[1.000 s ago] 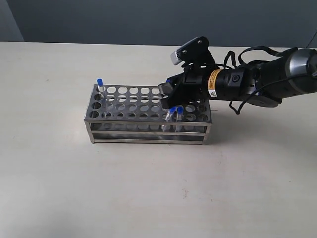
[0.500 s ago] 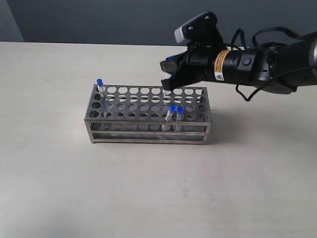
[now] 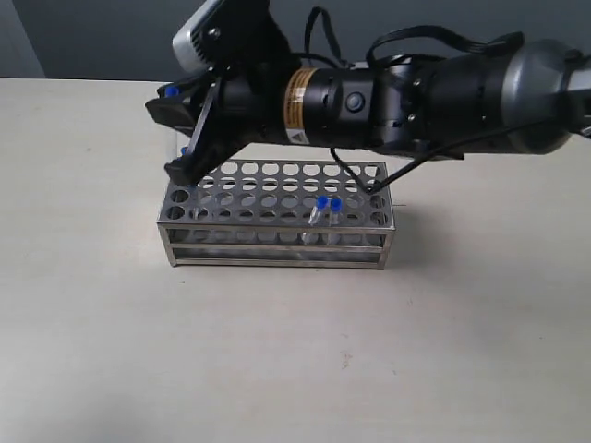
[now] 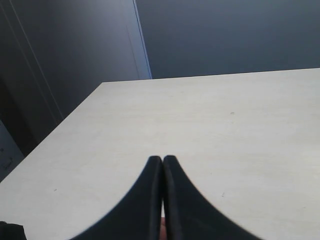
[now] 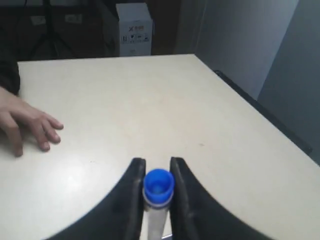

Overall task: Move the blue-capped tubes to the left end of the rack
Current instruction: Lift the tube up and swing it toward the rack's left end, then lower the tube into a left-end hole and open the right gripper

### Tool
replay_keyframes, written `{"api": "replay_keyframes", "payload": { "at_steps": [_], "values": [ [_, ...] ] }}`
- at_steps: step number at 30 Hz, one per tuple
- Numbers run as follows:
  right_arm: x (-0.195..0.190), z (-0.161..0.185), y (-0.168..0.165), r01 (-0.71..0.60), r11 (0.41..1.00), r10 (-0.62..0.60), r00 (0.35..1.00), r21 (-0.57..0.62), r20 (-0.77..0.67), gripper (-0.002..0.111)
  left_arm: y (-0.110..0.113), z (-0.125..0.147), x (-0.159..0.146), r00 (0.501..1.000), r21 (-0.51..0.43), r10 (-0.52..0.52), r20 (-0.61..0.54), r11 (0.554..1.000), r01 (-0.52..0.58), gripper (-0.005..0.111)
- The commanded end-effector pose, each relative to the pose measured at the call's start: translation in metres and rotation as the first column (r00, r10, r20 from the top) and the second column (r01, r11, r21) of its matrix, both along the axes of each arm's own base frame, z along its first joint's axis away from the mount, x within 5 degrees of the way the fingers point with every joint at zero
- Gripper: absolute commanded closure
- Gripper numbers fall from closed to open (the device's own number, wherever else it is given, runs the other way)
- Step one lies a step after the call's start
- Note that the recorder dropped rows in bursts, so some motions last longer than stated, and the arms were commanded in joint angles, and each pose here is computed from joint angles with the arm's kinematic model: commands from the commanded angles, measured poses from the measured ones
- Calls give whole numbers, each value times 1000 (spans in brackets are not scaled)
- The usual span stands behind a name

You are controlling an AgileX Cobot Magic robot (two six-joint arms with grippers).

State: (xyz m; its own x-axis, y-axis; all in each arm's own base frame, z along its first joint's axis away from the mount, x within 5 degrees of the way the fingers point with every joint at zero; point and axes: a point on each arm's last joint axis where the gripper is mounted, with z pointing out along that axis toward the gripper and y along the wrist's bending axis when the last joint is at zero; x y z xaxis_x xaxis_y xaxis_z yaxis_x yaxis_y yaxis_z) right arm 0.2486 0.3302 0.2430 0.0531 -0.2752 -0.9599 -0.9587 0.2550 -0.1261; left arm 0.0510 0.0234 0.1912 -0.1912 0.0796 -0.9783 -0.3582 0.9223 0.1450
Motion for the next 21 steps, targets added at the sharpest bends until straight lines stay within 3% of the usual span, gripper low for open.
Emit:
{"api": "replay_keyframes", "payload": {
  "at_steps": [1, 9, 21],
  "values": [
    [1, -19, 10, -17, 999, 16, 1000, -50, -17, 109, 0, 1, 0, 1000, 5, -3, 9, 1000, 3, 106],
    [5, -45, 14, -19, 995, 14, 999, -98, -52, 109, 0, 1, 0, 1000, 5, -3, 9, 1000, 3, 106],
    [28, -25, 27, 70, 991, -65, 997, -115, 42, 109, 0, 1, 0, 1000, 5, -3, 9, 1000, 3, 106]
  ]
}}
